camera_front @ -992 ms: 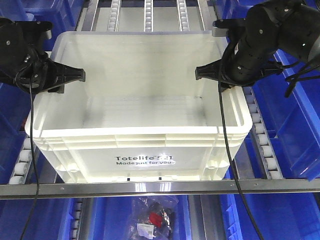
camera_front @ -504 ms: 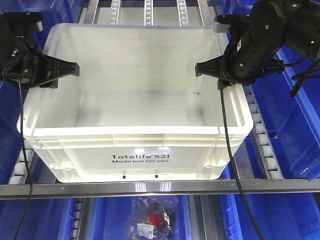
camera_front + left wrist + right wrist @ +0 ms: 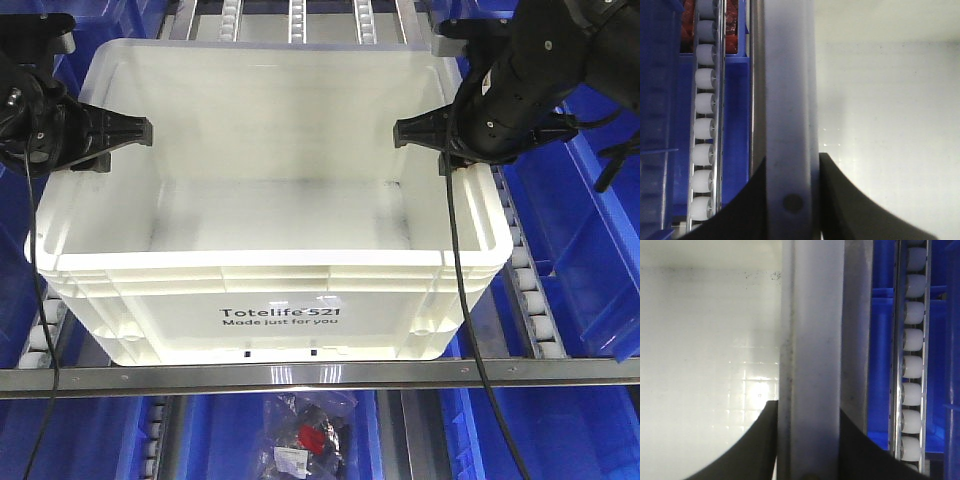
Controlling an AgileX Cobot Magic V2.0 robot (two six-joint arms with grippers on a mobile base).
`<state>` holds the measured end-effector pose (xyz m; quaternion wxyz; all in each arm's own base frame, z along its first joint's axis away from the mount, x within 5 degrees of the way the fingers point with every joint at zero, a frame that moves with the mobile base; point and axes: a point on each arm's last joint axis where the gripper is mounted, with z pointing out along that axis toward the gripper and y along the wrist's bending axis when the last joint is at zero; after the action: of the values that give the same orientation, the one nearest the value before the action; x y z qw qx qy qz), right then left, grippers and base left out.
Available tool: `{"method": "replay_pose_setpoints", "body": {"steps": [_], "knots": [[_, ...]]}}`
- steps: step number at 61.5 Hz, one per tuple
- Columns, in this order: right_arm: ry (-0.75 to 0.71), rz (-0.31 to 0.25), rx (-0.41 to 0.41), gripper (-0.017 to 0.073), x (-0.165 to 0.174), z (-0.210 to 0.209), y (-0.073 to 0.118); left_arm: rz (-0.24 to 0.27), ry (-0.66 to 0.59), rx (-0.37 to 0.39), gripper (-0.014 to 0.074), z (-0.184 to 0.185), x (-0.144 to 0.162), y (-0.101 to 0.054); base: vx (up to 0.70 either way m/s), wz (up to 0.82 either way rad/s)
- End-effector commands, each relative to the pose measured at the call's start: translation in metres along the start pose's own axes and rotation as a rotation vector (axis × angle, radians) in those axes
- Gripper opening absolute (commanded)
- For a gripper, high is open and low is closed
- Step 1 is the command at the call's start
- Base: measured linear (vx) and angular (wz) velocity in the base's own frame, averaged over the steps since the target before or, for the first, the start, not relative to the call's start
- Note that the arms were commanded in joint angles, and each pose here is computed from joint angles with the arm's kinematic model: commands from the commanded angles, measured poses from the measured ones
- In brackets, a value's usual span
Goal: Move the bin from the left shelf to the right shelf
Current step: 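Pull the gripped tote toward the robot off the roller shelf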
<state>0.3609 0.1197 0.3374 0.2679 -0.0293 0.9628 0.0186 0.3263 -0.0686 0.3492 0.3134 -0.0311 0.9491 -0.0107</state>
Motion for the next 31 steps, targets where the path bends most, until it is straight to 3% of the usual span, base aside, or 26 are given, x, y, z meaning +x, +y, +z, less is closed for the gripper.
{"method": "replay_pose_setpoints", "body": {"steps": [1, 31], "knots": [[-0.204, -0.012, -0.003, 0.0003, -0.015, -0.047, -0.008, 0.006, -0.186, 0.022, -0.0007, -0.042, -0.015, 0.006, 0.0, 0.0], [-0.176, -0.008, 0.008, 0.0004, -0.01, -0.054, -0.011, -0.004, -0.237, 0.034, -0.0007, -0.067, -0.012, 0.01, 0.0, 0.0]]}}
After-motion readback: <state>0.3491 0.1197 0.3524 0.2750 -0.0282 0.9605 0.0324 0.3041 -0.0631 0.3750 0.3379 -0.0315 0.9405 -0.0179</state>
